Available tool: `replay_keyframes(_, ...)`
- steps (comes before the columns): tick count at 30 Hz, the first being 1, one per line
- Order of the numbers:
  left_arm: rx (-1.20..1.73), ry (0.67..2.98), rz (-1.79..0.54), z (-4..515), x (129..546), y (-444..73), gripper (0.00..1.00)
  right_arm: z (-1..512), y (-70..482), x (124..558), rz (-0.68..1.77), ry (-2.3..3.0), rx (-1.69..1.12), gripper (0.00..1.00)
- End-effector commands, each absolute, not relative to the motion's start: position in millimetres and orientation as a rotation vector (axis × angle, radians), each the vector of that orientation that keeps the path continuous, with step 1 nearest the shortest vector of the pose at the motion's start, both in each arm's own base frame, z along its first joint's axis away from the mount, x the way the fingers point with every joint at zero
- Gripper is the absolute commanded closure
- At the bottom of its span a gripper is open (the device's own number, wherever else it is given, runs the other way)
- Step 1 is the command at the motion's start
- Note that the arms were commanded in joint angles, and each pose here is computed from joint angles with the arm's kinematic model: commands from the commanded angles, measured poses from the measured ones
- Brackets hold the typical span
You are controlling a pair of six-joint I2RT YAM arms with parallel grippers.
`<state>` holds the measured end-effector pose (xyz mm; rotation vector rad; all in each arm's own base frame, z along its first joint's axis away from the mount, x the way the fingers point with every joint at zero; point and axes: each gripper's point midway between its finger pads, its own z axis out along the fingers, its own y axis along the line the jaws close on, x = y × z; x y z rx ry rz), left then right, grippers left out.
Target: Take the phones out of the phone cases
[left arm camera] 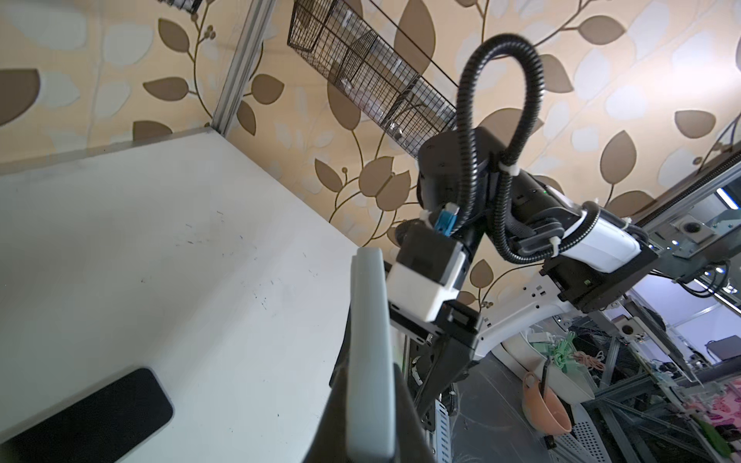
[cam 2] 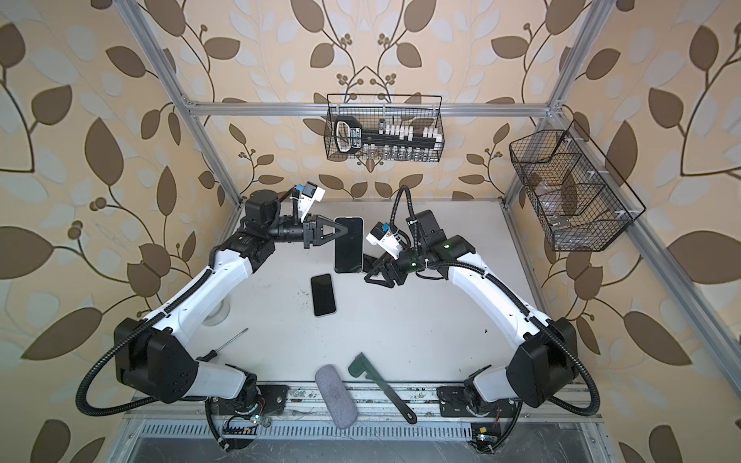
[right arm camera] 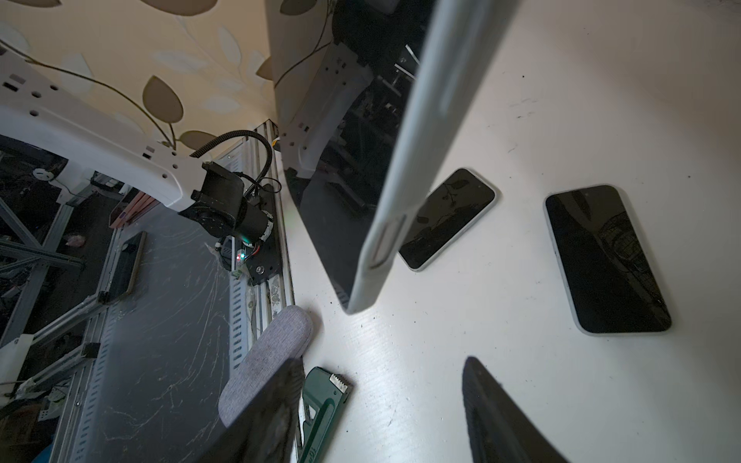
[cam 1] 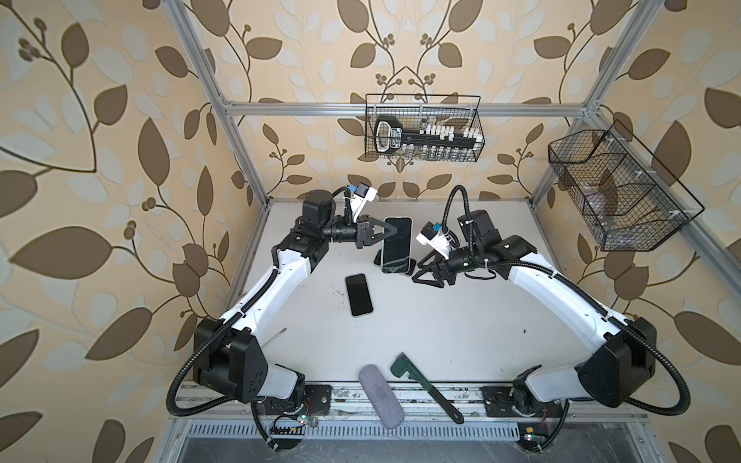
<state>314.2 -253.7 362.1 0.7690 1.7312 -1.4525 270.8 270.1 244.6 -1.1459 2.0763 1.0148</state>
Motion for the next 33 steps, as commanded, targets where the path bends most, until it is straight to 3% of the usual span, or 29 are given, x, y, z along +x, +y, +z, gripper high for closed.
replay_keyframes(1,0.856,1.606,-1.419,382.5,303.1,-257.3,1.00,237.9,278.5,261.1,1.047,2.030,-1.231,0.40)
replay_keyframes(33,0.898,1.557,-1.522,393.1,287.8,-269.8,1.00,254.5,290.4,261.7,1.185,1.915,-1.300,0.78)
